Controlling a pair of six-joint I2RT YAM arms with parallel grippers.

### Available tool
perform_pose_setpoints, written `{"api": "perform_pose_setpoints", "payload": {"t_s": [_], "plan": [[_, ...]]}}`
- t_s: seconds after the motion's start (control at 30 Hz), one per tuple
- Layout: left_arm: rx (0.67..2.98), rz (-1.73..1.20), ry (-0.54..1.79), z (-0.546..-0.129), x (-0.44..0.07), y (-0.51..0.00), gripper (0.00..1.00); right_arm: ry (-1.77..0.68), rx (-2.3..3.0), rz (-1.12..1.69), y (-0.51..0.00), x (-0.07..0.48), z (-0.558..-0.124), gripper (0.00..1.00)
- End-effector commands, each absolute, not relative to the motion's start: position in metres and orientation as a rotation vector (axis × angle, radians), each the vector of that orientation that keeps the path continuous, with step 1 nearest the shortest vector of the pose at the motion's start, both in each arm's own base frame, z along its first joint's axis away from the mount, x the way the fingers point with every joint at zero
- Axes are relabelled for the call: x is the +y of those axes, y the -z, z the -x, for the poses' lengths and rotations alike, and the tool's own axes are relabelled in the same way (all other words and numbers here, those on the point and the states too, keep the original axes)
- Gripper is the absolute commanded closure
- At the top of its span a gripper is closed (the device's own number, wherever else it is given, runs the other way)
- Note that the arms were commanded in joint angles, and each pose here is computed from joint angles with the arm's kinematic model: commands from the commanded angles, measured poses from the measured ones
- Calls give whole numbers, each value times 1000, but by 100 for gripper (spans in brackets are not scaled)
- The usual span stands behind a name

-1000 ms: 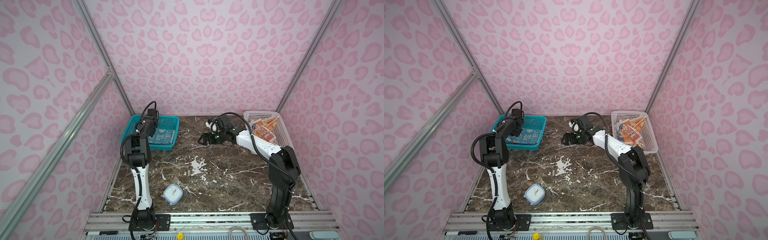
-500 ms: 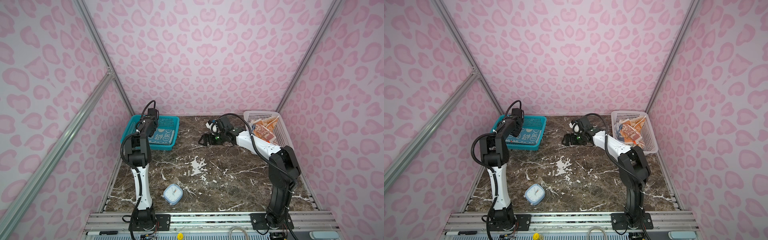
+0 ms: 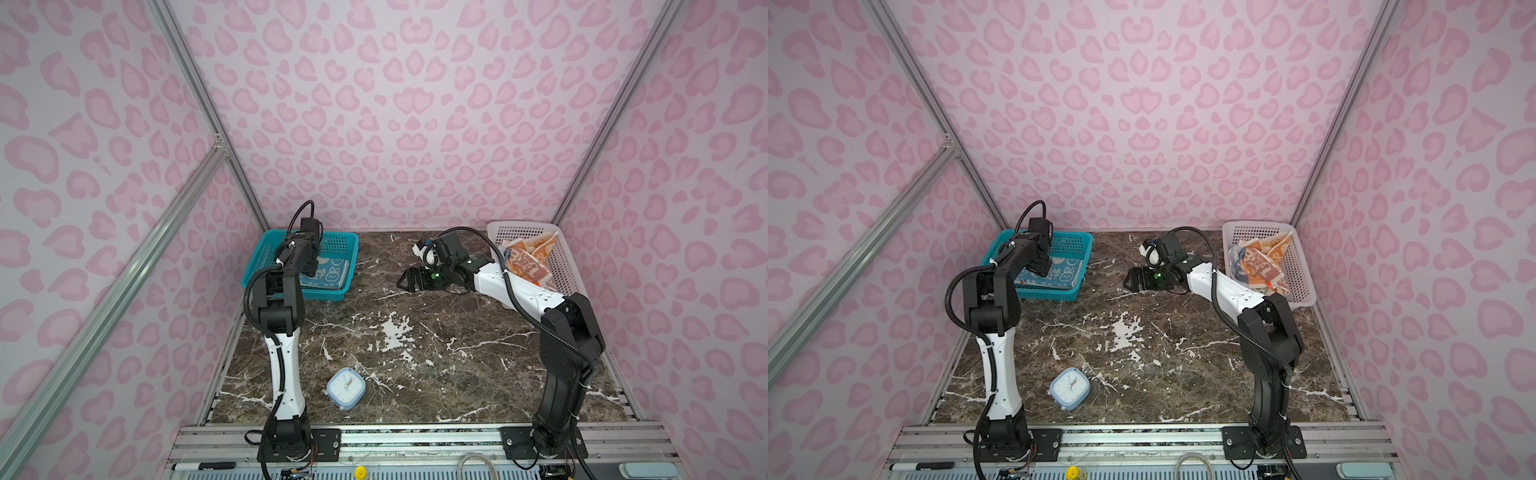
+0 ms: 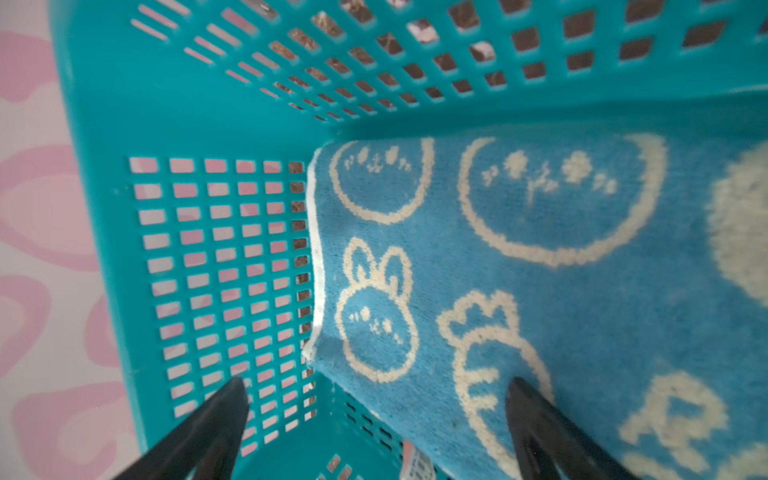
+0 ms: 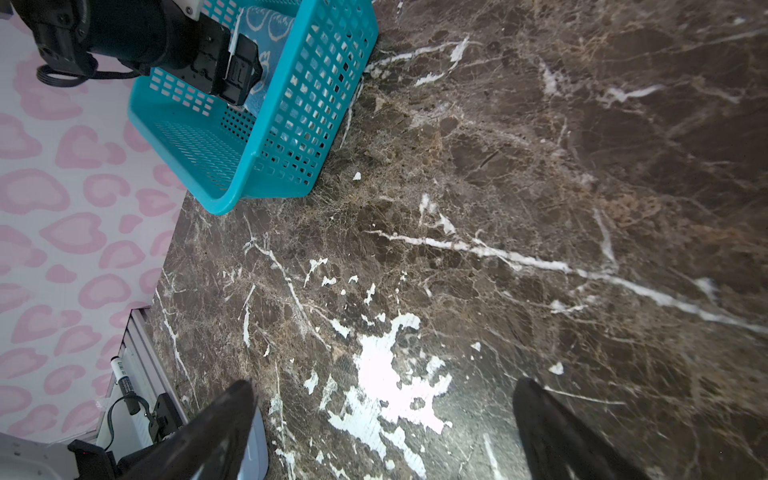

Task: Fold and stack the towels
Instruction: 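Release the towel in the teal basket and raise the left gripper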

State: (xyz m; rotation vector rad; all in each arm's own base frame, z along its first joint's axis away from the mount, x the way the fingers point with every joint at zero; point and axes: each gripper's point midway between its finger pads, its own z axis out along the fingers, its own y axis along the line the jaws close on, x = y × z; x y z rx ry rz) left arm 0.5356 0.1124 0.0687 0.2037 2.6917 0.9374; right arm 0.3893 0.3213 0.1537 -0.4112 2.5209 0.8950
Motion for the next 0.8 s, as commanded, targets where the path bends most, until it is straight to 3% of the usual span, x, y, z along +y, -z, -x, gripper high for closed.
{"api": "perform_pose_setpoints", "payload": {"t_s": [0.0, 0.3, 0.77], "plan": [[2563, -101, -865, -536, 108, -141, 2, -910, 2503, 409, -158, 322, -390, 1], [2506, -41, -675, -540, 86, -165, 2, -903, 2533, 395, -145, 318, -386, 1], [2502, -45, -683, -540, 84, -165, 2, -906, 2536, 387, -144, 317, -385, 1]]}}
